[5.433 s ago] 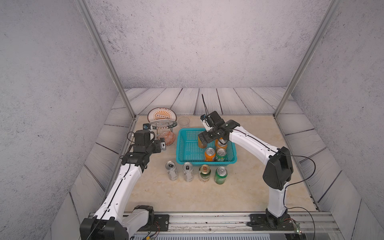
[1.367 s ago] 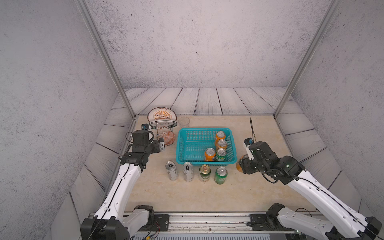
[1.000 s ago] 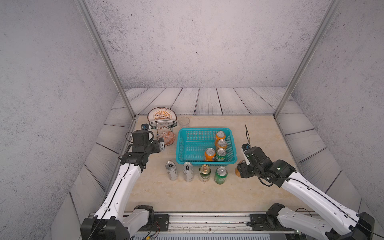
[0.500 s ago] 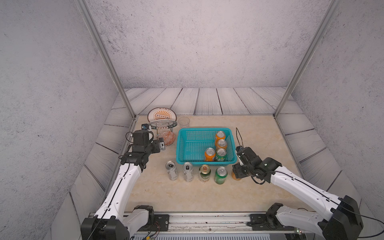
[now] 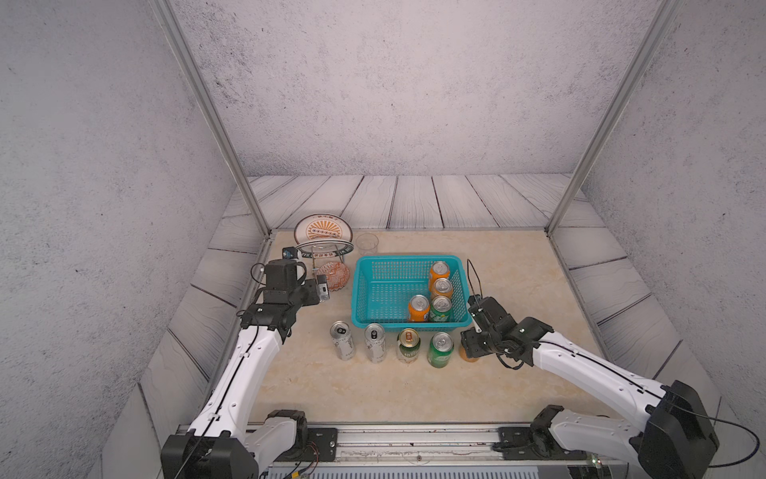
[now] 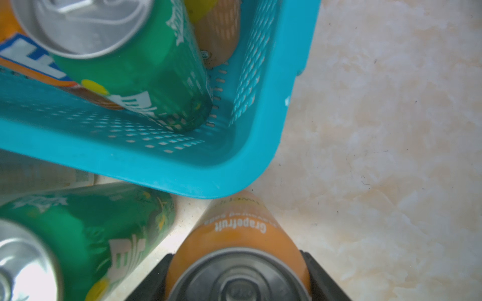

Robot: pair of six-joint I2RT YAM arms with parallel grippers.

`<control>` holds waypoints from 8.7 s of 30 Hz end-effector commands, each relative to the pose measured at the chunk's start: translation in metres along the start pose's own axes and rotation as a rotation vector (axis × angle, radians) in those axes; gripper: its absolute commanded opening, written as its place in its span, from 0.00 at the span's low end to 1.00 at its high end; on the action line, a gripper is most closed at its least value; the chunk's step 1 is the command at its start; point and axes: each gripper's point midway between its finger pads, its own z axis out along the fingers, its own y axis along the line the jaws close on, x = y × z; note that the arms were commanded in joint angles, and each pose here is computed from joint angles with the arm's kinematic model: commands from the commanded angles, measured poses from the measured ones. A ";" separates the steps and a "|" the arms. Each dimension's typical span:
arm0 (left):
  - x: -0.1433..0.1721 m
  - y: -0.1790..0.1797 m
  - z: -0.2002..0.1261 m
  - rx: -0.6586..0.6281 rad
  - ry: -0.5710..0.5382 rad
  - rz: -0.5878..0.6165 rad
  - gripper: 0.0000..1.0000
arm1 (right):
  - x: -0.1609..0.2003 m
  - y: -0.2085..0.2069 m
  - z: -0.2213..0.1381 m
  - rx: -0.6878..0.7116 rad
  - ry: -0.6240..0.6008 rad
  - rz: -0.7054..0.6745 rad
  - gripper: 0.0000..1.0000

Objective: Take out the drinks from the basket
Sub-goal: Place the drink at the center of the board, then pick up the drink from the basket, then place the drink at the center of the board.

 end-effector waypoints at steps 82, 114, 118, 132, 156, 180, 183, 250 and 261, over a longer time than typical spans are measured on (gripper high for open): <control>0.059 -0.254 -0.007 0.495 0.217 0.621 0.99 | -0.044 -0.120 -0.069 0.140 -0.206 0.288 0.99; 0.148 -0.297 0.070 0.411 0.623 0.857 0.82 | -0.044 -0.123 -0.073 0.138 -0.231 0.299 0.99; 0.144 -0.296 0.068 0.406 0.612 0.854 0.74 | -0.044 -0.123 -0.073 0.139 -0.232 0.298 0.99; 0.108 -0.299 0.039 0.435 0.490 0.796 0.65 | -0.043 -0.124 -0.074 0.144 -0.230 0.299 0.99; 0.004 -0.247 -0.094 0.440 0.206 0.635 0.65 | -0.044 -0.124 -0.075 0.144 -0.234 0.299 1.00; 0.055 -0.141 -0.169 0.353 0.342 0.478 0.65 | -0.044 -0.124 -0.073 0.142 -0.224 0.300 0.99; 0.073 -0.135 -0.168 0.352 0.401 0.471 0.65 | -0.044 -0.124 -0.072 0.142 -0.224 0.299 0.99; 0.235 -0.116 -0.084 0.170 0.685 0.353 0.73 | -0.045 -0.124 -0.072 0.132 -0.227 0.303 0.99; 0.232 -0.116 -0.085 0.174 0.677 0.361 0.82 | -0.044 -0.124 -0.072 0.133 -0.226 0.304 0.99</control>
